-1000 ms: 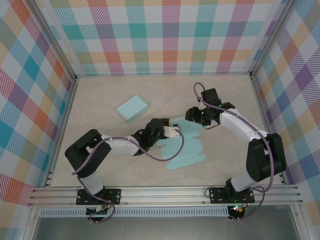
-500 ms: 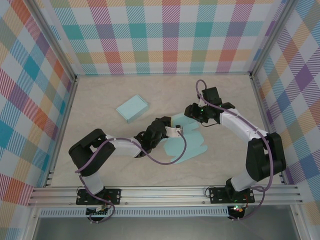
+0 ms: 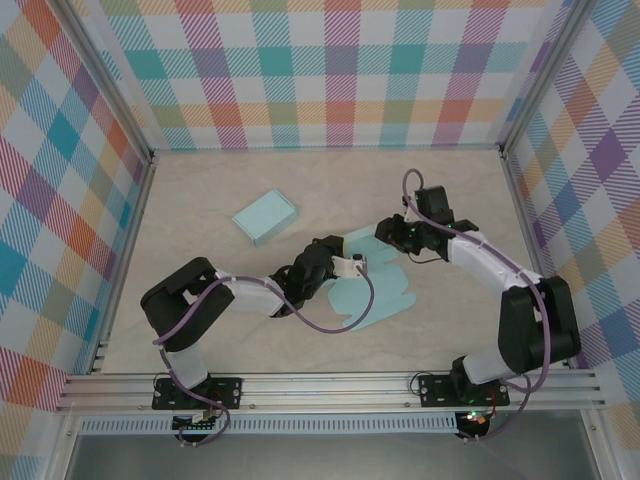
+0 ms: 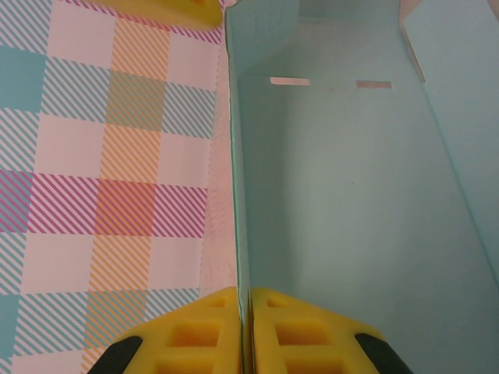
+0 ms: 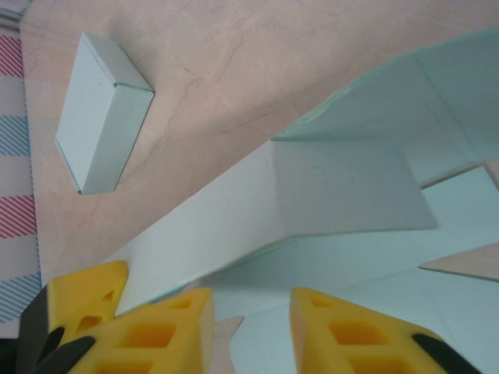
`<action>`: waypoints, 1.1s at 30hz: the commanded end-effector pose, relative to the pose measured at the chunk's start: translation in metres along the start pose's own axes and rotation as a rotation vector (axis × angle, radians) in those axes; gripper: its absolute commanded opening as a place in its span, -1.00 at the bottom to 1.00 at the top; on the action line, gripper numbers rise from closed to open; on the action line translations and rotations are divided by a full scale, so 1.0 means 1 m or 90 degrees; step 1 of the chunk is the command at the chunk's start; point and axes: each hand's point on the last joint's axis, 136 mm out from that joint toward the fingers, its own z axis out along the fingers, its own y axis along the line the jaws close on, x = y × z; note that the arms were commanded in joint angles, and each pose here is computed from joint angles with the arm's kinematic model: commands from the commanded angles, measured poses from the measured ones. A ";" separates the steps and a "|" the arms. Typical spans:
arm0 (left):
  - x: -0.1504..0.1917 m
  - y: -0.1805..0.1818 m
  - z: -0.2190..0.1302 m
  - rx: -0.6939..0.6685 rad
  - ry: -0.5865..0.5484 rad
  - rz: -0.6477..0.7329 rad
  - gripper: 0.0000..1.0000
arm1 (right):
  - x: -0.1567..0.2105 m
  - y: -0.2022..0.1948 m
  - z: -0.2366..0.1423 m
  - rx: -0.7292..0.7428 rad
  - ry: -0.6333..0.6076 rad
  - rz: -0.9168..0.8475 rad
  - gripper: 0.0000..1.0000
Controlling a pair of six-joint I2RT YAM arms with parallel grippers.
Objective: Fold the paper box
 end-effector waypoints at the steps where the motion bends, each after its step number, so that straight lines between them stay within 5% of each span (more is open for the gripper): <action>1: -0.001 0.000 -0.004 -0.006 -0.011 -0.016 -0.78 | -0.004 0.011 -0.027 -0.034 -0.036 -0.030 -0.31; 7: 0.000 0.016 -0.011 -0.021 -0.026 -0.050 -0.79 | 0.005 -0.033 -0.046 0.060 -0.051 -0.010 -0.23; 33: 0.003 0.033 -0.023 -0.008 -0.060 -0.176 -0.79 | -0.003 -0.095 0.046 0.003 -0.026 0.043 -0.13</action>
